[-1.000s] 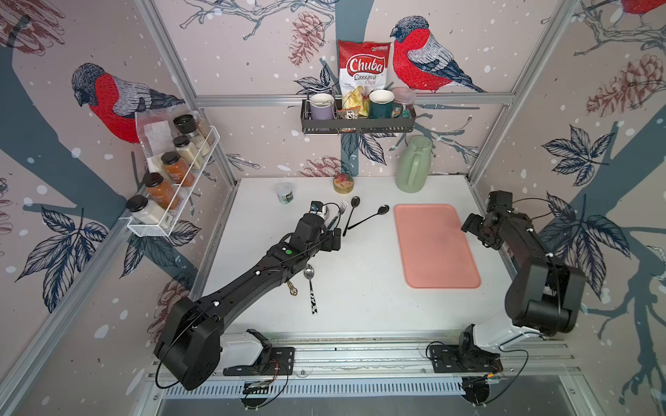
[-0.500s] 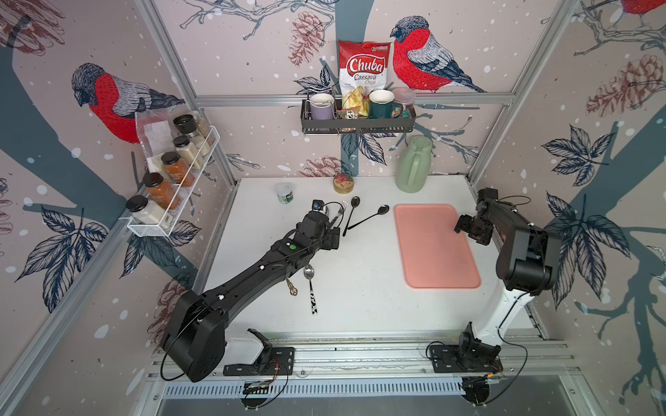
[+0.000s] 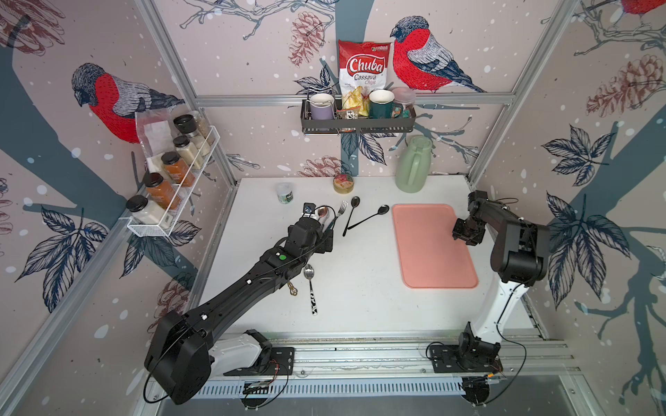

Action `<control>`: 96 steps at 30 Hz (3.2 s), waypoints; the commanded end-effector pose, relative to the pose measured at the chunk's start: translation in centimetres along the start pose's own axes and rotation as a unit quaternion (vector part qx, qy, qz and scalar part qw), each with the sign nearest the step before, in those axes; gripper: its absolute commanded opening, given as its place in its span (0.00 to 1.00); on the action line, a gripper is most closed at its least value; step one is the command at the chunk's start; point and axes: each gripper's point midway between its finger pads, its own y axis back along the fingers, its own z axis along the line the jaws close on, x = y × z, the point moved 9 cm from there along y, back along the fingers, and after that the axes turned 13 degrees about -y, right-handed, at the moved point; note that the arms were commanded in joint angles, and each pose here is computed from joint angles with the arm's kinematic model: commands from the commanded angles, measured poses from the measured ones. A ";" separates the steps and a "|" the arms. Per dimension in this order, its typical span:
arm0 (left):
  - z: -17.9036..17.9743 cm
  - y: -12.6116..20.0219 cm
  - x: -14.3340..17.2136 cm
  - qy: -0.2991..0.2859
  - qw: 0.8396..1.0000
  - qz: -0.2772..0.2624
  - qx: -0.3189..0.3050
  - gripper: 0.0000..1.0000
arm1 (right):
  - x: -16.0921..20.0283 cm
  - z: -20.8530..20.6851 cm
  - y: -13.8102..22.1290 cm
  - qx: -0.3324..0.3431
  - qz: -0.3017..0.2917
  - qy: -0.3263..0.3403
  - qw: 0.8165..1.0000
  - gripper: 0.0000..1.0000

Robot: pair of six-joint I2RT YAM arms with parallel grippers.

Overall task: Set the spoon and fork side by side
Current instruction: Adjust the tray at the center of the board.

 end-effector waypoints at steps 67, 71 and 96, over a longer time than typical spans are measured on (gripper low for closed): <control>-13.2 1.1 7.1 0.015 0.964 0.157 0.215 0.91 | 6.8 10.7 3.8 -0.121 -0.102 0.202 0.967 0.82; -12.7 1.5 6.9 -0.001 0.967 0.149 0.208 0.92 | 5.4 11.8 2.3 -0.114 -0.074 0.223 0.965 0.85; -12.1 1.9 5.9 -0.010 0.973 0.139 0.186 0.95 | 6.2 9.7 -2.2 -0.015 -0.003 0.193 0.981 0.48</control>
